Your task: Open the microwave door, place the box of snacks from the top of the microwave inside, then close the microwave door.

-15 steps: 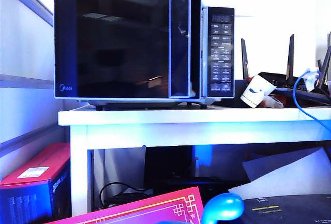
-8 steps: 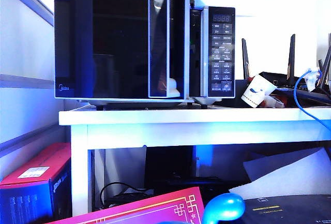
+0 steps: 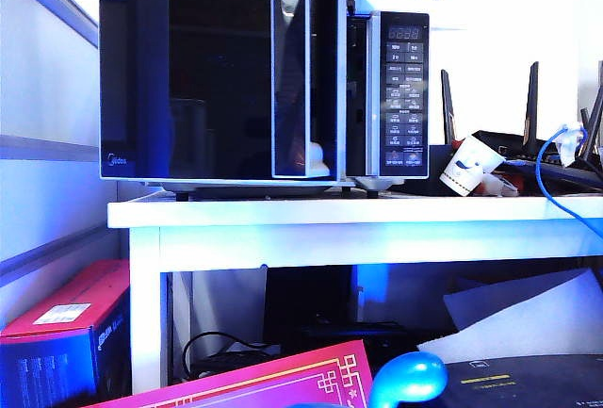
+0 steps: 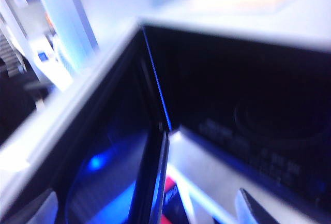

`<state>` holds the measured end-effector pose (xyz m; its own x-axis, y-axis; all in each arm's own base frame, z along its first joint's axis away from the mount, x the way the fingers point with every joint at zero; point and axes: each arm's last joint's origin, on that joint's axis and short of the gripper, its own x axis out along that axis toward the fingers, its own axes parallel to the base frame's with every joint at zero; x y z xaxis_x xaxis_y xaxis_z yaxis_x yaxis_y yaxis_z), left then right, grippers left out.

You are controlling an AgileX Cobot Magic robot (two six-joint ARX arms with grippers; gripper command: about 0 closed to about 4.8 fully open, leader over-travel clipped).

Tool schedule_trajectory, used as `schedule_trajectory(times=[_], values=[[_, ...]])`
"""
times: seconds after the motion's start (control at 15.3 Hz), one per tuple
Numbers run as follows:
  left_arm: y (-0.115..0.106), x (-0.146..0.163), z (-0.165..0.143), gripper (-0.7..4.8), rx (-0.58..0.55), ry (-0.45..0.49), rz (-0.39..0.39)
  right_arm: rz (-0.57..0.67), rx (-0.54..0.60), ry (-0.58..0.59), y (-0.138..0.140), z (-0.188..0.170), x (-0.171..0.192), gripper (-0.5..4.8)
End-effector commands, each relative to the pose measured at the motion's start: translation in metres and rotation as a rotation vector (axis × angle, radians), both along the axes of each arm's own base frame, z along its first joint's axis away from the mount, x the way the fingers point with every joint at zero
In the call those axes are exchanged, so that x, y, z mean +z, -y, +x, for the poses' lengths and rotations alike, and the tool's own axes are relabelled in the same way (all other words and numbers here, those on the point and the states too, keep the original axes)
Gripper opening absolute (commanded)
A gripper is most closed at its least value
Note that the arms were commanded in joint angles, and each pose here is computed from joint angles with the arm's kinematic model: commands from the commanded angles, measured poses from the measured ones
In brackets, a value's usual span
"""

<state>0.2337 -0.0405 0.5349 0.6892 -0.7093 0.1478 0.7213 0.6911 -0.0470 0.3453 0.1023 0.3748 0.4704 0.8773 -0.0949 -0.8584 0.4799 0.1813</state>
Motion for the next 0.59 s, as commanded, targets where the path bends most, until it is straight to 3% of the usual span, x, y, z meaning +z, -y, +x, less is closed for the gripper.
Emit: schedule_trajectory(times=[0.07, 0.33, 0.59], values=[[0.000, 0.003, -0.002, -0.05, -0.002, 0.016, 0.000, -0.029, 0.032, -0.007, -0.003, -0.004, -0.002, 4.58], [0.000, 0.003, -0.002, -0.05, -0.003, 0.016, 0.000, -0.010, 0.232, -0.042, -0.025, -0.015, -0.004, 4.58], [0.000, 0.003, -0.003, -0.05, -0.007, 0.015, 0.000, 0.016, 0.328, -0.070, -0.034, -0.022, -0.001, 4.58]])
